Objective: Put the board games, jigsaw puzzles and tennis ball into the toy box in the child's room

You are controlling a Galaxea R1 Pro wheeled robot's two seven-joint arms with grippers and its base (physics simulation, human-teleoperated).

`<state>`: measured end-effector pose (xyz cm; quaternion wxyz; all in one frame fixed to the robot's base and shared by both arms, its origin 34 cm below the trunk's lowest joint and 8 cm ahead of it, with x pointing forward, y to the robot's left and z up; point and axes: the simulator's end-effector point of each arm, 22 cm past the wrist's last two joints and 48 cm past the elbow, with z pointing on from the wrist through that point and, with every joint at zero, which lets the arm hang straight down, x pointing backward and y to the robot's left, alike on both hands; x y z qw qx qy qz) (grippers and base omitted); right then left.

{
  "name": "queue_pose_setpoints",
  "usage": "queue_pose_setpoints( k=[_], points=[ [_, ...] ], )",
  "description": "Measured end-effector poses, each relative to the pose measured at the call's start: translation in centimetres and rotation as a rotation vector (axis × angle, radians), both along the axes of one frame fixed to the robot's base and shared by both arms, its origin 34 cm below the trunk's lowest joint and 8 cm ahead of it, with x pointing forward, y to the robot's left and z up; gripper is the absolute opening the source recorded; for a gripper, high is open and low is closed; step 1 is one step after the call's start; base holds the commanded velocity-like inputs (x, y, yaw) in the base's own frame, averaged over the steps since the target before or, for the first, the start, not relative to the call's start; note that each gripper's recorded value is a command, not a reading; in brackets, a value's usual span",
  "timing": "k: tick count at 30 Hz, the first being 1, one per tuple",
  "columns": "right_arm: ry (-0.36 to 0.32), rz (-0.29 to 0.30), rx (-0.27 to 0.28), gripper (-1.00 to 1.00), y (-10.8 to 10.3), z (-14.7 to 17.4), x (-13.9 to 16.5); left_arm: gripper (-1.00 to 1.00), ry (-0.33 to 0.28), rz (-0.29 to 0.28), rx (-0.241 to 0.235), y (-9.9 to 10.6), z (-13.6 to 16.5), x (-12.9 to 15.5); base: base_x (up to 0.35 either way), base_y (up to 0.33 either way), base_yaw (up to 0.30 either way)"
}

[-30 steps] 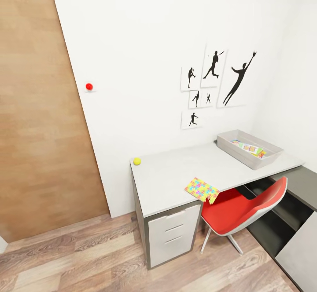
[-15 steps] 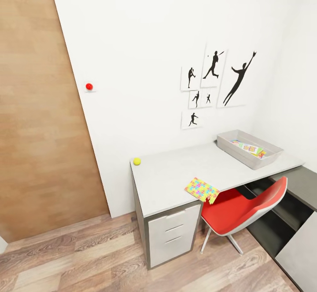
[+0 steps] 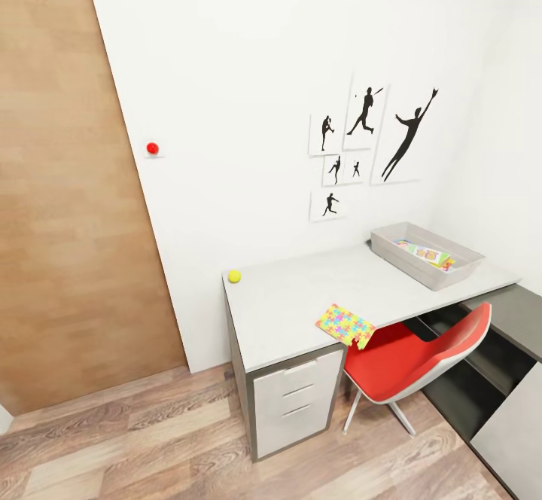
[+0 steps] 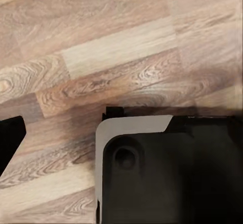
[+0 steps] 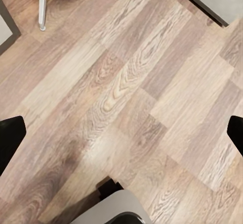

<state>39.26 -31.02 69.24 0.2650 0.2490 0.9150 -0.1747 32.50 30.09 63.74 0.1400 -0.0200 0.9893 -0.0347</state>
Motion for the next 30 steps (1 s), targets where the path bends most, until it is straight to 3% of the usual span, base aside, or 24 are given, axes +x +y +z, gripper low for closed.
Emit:
queue_pose_setpoints(
  k=[2,6,10,15,30],
  points=[
    [0.001,0.000,0.000,1.00,0.0,0.0,0.0,1.00,-0.008,0.033,-0.085,-0.1,1.0,2.8,0.000,0.000,0.000],
    [0.002,0.000,0.000,1.00,-0.1,0.0,0.0,1.00,-0.033,0.067,-0.268,-2.3,4.0,8.4,0.000,0.000,0.000],
    [0.014,-0.030,0.007,1.00,-0.7,-0.1,-0.2,1.00,-0.045,0.065,-0.352,-3.9,6.3,11.5,0.000,0.000,0.000],
    [0.058,-0.086,0.029,1.00,-1.5,-0.6,-1.4,1.00,-0.073,0.057,-0.376,-4.5,7.7,13.4,0.000,0.000,0.000],
    [0.074,-0.078,0.061,1.00,-1.2,-1.3,-1.7,1.00,-0.075,0.052,-0.392,-4.9,7.6,13.5,0.000,0.000,-0.148]
  ],
)
